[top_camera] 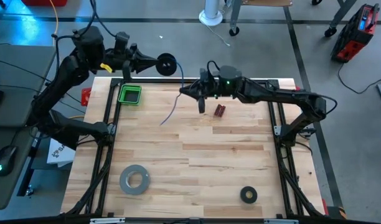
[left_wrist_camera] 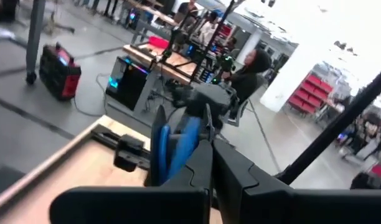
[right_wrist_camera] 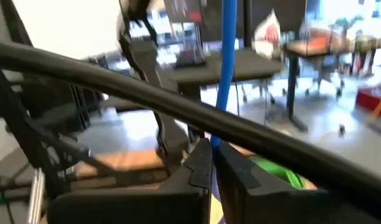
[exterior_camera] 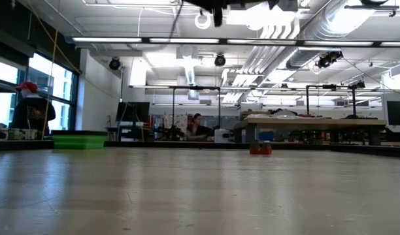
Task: Coil cords
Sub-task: Coil the blue wire onto the spool
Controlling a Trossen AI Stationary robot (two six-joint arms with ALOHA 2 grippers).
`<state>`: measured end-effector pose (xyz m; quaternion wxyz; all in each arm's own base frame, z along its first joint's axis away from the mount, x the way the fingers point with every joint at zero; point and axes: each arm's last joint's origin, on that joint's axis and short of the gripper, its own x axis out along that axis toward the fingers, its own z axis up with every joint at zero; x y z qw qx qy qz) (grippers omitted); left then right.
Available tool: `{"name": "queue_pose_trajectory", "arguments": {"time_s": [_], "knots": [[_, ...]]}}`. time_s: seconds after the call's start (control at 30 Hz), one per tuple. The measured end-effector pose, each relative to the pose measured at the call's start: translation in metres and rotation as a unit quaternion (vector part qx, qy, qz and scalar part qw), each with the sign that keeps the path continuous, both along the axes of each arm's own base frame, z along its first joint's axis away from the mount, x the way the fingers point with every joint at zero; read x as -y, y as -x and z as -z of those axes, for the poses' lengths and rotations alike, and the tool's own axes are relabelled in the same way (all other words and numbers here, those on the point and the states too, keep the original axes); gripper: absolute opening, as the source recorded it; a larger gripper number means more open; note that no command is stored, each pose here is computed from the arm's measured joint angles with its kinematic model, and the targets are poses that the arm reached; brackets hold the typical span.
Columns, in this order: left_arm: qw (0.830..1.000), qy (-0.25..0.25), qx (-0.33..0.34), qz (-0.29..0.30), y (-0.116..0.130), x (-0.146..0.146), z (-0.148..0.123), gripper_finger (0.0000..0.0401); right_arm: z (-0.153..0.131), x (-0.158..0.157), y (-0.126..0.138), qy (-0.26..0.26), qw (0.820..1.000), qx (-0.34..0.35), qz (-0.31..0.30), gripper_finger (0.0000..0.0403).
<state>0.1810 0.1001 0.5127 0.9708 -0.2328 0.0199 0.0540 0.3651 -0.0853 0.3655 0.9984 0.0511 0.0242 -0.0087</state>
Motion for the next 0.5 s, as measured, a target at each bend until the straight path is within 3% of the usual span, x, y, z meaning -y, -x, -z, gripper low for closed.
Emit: {"name": "queue_pose_trajectory", "arguments": {"time_s": [0.27,0.5], "knots": [[0.994,0.085,0.049,0.04,-0.025,-0.01,-0.002,0.0,-0.003,-0.029,-0.021,-0.002,0.995,0.097,-0.001,0.0002],[0.985,0.147,0.049,0.068,-0.029,-0.011,-0.001,0.0,-0.004,-0.041,-0.024,-0.004,0.994,0.11,-0.002,0.0001]]}}
